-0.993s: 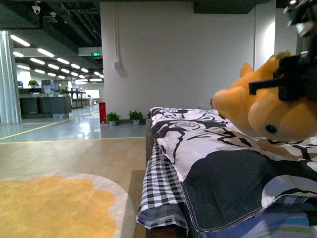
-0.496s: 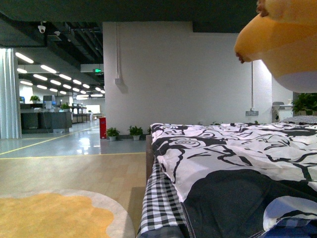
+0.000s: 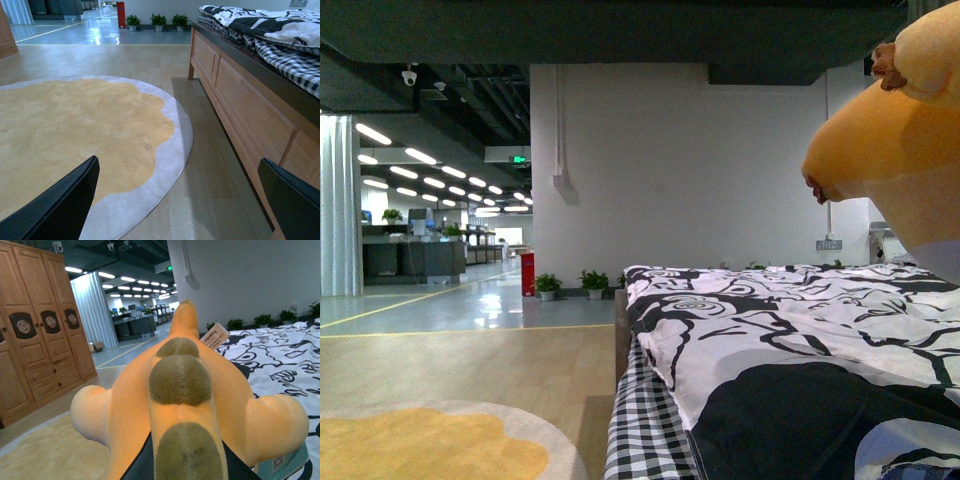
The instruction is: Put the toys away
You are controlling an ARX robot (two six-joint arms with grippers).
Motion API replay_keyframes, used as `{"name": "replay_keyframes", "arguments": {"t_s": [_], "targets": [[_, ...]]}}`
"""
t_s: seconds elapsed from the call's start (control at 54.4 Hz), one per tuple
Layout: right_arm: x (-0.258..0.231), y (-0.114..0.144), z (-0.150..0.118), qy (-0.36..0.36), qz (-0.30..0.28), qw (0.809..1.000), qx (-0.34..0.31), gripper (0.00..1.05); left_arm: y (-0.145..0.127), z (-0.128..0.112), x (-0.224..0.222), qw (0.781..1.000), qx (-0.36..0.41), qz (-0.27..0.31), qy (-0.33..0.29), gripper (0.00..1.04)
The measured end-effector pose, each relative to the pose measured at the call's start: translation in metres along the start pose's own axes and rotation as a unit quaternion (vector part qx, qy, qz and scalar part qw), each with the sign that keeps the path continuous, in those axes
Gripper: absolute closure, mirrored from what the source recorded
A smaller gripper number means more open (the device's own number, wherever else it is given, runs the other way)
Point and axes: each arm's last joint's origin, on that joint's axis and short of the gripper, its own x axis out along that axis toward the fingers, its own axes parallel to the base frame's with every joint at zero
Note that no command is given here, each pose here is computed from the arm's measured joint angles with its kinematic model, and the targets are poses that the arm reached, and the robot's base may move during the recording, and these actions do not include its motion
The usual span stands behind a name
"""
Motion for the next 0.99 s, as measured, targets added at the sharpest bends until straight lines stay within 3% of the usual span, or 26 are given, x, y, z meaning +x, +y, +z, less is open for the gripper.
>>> {"name": "replay_keyframes", "arguments": {"t_s": [0.055,0.129,0.221,0.331,0.644,0.993], "targets": [[0.000,0.000,0.000,0.001,-0.009,1.000,-0.007,0.98,0.000,0.000,0.000,1.000,0.000,0.000,0.000,0.06],[-0.002,0.003,-0.003,0.051,-0.109,0.992,-0.027,0.98,0.000,0.000,0.000,1.000,0.000,0.000,0.000,0.06],[-0.015,0.001,-0.031,0.124,-0.171,0.975,-0.071,0.98,0.000,0.000,0.000,1.000,0.000,0.000,0.000,0.06],[-0.025,-0.003,-0.063,0.151,-0.201,0.963,-0.102,0.98,0.000,0.000,0.000,1.000,0.000,0.000,0.000,0.06],[-0.048,0.000,-0.111,0.147,-0.177,0.965,-0.122,0.98,0.000,0.000,0.000,1.000,0.000,-0.001,0.000,0.06],[-0.072,-0.001,-0.140,0.144,-0.176,0.966,-0.123,0.98,0.000,0.000,0.000,1.000,0.000,0.000,0.000,0.06]]}}
